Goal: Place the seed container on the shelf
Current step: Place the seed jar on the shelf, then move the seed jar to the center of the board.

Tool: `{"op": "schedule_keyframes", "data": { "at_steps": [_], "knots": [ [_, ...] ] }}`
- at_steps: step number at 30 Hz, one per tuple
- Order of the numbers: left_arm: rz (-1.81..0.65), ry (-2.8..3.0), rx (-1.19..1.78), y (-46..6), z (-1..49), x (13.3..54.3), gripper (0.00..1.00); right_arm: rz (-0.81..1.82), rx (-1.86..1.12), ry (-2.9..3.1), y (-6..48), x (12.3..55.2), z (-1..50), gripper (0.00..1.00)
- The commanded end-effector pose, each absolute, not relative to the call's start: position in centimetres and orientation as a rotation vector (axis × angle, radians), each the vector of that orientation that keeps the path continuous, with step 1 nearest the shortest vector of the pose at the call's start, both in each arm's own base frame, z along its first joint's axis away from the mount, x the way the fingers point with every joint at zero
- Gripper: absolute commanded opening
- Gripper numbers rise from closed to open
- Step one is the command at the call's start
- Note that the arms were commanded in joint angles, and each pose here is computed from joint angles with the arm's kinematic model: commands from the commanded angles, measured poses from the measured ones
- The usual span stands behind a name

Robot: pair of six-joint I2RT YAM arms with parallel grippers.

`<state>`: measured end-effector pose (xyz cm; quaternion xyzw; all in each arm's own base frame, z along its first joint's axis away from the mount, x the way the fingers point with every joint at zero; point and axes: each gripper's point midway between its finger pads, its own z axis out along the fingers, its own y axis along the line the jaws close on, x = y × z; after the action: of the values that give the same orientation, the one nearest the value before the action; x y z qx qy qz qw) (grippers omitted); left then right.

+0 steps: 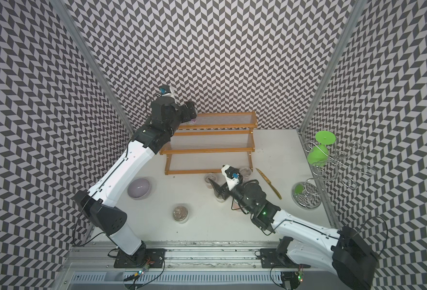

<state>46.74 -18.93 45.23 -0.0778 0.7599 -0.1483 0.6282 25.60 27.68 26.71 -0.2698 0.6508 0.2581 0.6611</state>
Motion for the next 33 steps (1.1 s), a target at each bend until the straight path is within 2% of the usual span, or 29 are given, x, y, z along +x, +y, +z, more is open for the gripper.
{"op": "schedule_keyframes", "data": {
  "at_steps": [1, 5, 9, 21, 29, 33],
  "knots": [
    [-0.334, 1.696, -0.167, -17.9, 47.4, 45.5, 0.90, 0.592, -0.563, 1.417, 27.2, 25.7, 29.3, 0.82],
    [-0.388, 1.662, -0.118, -18.0, 49.1, 43.9, 0.90, 0.585, -0.534, 1.413, 26.6, 25.7, 30.0, 0.82],
    [-0.454, 1.626, 0.017, -18.7, 49.9, 41.3, 0.91, 0.587, -0.520, 1.424, 26.1, 25.5, 30.7, 0.87],
    [-0.530, 1.643, 0.058, -15.0, 47.0, 37.8, 0.99, 0.607, -0.466, 1.544, 26.0, 26.8, 30.6, 0.88],
    [-0.474, 1.727, 0.040, -11.5, 40.5, 32.9, 1.00, 0.710, -0.585, 1.751, 28.0, 26.5, 27.7, 0.87],
    [-0.550, 1.753, 0.178, -12.8, 36.3, 29.7, 1.00, 0.712, -0.630, 1.866, 28.9, 26.6, 24.6, 0.84]
  ]
}}
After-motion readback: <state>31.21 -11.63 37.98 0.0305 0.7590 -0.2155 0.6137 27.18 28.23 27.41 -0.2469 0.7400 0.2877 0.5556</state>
